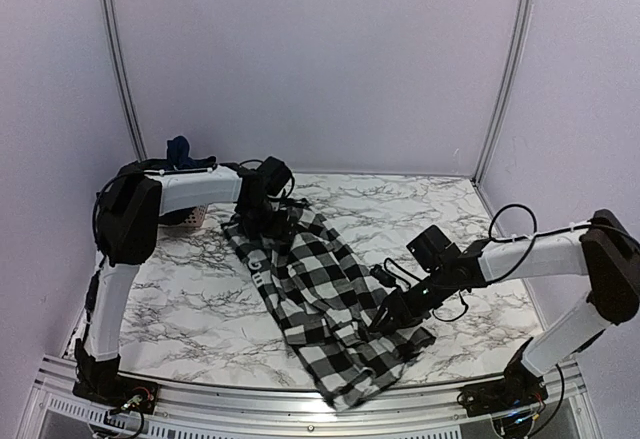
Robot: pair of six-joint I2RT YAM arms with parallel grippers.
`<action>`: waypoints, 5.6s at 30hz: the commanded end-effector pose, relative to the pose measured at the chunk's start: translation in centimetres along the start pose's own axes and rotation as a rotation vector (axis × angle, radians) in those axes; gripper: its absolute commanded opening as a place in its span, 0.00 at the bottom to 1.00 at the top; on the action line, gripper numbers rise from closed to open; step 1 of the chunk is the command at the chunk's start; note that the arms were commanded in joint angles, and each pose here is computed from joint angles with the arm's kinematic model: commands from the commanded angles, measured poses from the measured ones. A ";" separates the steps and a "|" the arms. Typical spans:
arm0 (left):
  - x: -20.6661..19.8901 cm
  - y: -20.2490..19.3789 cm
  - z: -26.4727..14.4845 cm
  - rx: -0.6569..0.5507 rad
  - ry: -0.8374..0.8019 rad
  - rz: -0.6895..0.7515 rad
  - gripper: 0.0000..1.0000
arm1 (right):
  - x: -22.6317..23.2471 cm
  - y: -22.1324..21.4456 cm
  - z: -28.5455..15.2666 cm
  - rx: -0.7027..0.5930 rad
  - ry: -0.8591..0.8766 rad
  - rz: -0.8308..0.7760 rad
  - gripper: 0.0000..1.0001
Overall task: Fold and stack the mixed laundry pile
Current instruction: Rotate the rectangle-folded shirt at the center of the board, then smooth out the rectangle-folded shirt at the center of the board, then move the rectangle-folded shirt to the center of the board.
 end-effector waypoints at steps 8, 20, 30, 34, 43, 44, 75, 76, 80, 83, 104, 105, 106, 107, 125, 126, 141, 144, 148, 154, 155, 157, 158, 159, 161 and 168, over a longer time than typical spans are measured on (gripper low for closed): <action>0.1 -1.7 -9.6 -0.054 -0.097 0.022 0.99 | 1.9 4.5 -5.9 -0.228 -0.046 -0.041 0.44; -5.3 -9.6 -4.1 0.128 -0.249 0.022 0.85 | 1.3 4.4 0.8 -0.050 0.055 -0.055 0.36; -1.6 -0.6 1.4 0.037 -0.242 -0.051 0.75 | 2.7 6.4 4.3 -0.068 0.178 -0.005 0.38; -1.4 2.8 -1.9 -0.056 -0.305 -0.032 0.82 | 5.1 9.3 2.9 -0.107 0.186 -0.055 0.41; 1.1 -3.5 -10.2 -0.082 -0.333 -0.144 0.79 | 7.5 10.8 0.0 -0.206 0.176 -0.094 0.43; 1.6 -4.7 -10.3 -0.071 -0.323 -0.164 0.77 | 7.7 11.0 0.0 -0.207 0.182 -0.096 0.43; -6.5 -12.1 -2.1 0.165 -0.371 0.062 0.27 | 2.2 7.1 2.3 -0.107 0.090 0.084 0.42; -6.8 -12.2 -2.2 0.162 -0.371 0.074 0.27 | 1.9 6.8 2.8 -0.094 0.090 0.093 0.42; -7.0 -11.9 -3.5 0.135 -0.361 0.103 0.28 | 1.1 5.8 4.5 -0.041 0.083 0.110 0.42; -6.7 -11.4 -5.0 0.103 -0.322 0.131 0.35 | 0.8 5.5 4.9 -0.029 0.083 0.108 0.42; -8.6 -11.4 -6.1 -0.011 -0.201 0.789 0.52 | 0.6 6.0 -0.9 -0.137 0.082 0.160 0.43; -8.9 -11.4 -5.9 -0.010 -0.214 0.807 0.52 | 0.1 5.6 -0.6 -0.130 0.070 0.174 0.44; -9.3 -11.6 -5.7 -0.002 -0.242 0.828 0.52 | -0.3 5.3 -0.4 -0.124 0.060 0.183 0.44; -9.6 -11.8 -5.4 0.004 -0.260 0.850 0.52 | -0.6 5.0 -0.1 -0.114 0.052 0.189 0.44; -12.3 -11.4 -4.7 -0.003 -0.371 0.877 0.25 | -2.9 2.5 2.8 -0.020 0.024 0.236 0.45; -12.5 -11.2 -5.4 -0.019 -0.393 0.870 0.23 | -2.9 2.4 3.0 -0.016 0.026 0.237 0.45; -13.8 -11.0 -6.5 -0.041 -0.513 0.774 0.00 | -1.9 2.8 3.1 -0.016 0.051 0.202 0.45; -13.1 -10.6 -7.7 -0.060 -0.483 0.706 0.16 | -0.8 3.5 2.3 -0.040 0.071 0.166 0.45; -11.7 -10.6 -11.6 -0.139 -0.491 0.563 0.52 | 0.8 4.0 -0.2 -0.099 0.068 0.104 0.47; -7.1 -10.8 -15.9 -0.269 -0.356 0.228 0.99 | 0.8 2.4 -4.0 -0.213 0.009 0.112 0.59; -6.0 -11.1 -16.0 -0.281 -0.333 0.131 0.99 | 0.5 2.0 -4.3 -0.226 -0.003 0.124 0.63; -4.6 -12.4 -15.3 -0.242 -0.351 -0.007 0.99 | -0.2 0.9 -4.2 -0.217 0.001 0.162 0.64; -4.1 -13.1 -14.8 -0.210 -0.368 -0.049 0.99 | -0.5 0.5 -3.9 -0.205 0.013 0.179 0.64; -3.8 -14.1 -14.3 -0.176 -0.381 -0.083 0.99 | -0.8 0.0 -3.5 -0.188 0.025 0.201 0.63; -3.6 -15.8 -13.5 -0.142 -0.436 -0.158 0.99 | -1.1 -0.5 -2.9 -0.176 0.051 0.230 0.62; -2.9 -20.5 -10.5 -0.032 -0.552 -0.369 0.74 | -2.5 -1.5 -0.7 -0.125 0.072 0.274 0.60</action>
Point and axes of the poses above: each gripper's point midway between its finger pads, its own z axis out along the fingers, its own x axis along the line the jaws close on, y = z × x, the point moved 7 cm from there along -z, back along the fingers, and after that the axes turned 2 degrees about z, right-handed, at the moved point
